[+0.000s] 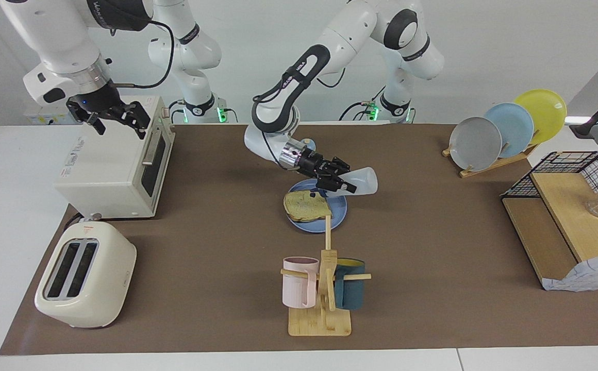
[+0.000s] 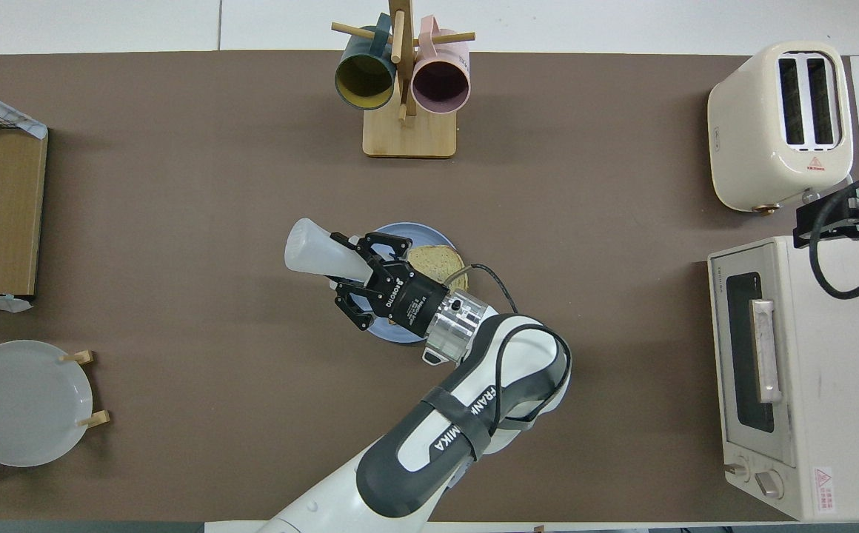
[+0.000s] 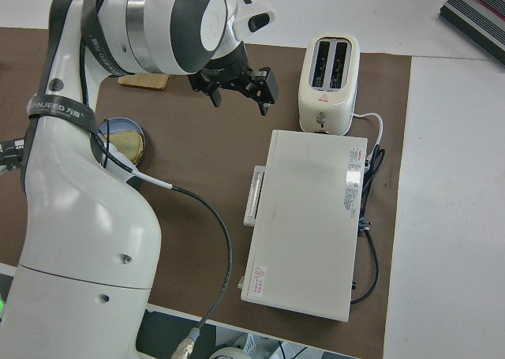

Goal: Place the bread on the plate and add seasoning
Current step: 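Tilt the bottle over the bread with the left gripper and shake it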

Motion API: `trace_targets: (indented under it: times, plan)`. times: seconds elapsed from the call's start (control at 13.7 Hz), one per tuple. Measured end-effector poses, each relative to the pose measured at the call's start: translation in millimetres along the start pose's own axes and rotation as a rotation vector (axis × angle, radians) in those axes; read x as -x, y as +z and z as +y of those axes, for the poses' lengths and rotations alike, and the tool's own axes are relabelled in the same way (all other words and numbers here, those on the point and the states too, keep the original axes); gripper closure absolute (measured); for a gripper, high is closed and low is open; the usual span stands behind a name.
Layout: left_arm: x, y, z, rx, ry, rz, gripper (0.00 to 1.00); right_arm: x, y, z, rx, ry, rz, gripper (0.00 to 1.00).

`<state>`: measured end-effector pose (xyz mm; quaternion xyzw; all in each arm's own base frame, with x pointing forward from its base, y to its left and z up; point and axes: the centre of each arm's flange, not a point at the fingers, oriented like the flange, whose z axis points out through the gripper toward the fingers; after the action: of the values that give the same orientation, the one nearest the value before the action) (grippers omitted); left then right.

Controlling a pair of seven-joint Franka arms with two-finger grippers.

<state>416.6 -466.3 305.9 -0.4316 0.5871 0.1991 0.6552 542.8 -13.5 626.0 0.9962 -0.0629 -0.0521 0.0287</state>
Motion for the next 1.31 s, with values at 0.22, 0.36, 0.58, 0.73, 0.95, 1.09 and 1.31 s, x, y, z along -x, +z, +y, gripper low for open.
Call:
trace_targets:
  times: [0.22, 0.36, 0.58, 0.73, 0.95, 1.09, 1.31]
  plan:
    - [-2, -4, 1, -0.061, 0.004, -0.026, 0.52, 0, 0, 0, 0.0, 0.0, 0.0, 0.0]
    - [-14, 43, -2, -0.046, 0.025, -0.057, 0.52, 0, 0, -1, 0.0, -0.001, 0.0, 0.0]
    - [-22, 106, -7, -0.014, 0.039, -0.081, 0.52, 0, 0, -1, 0.0, -0.001, 0.001, 0.0]
    - [-22, 97, -8, -0.027, 0.038, -0.075, 0.52, 0, 0, -1, 0.0, -0.001, 0.001, 0.0]
    - [-18, 34, -3, -0.104, 0.029, -0.058, 0.52, 0, 0, -1, 0.0, -0.001, 0.001, 0.0]
    - [-16, 2, 5, -0.14, 0.029, -0.055, 0.52, 0, 0, -1, 0.0, -0.001, 0.001, 0.0]
    - [-16, 22, 1, -0.11, 0.028, -0.069, 0.52, 0, 0, -1, 0.0, -0.002, 0.001, 0.0]
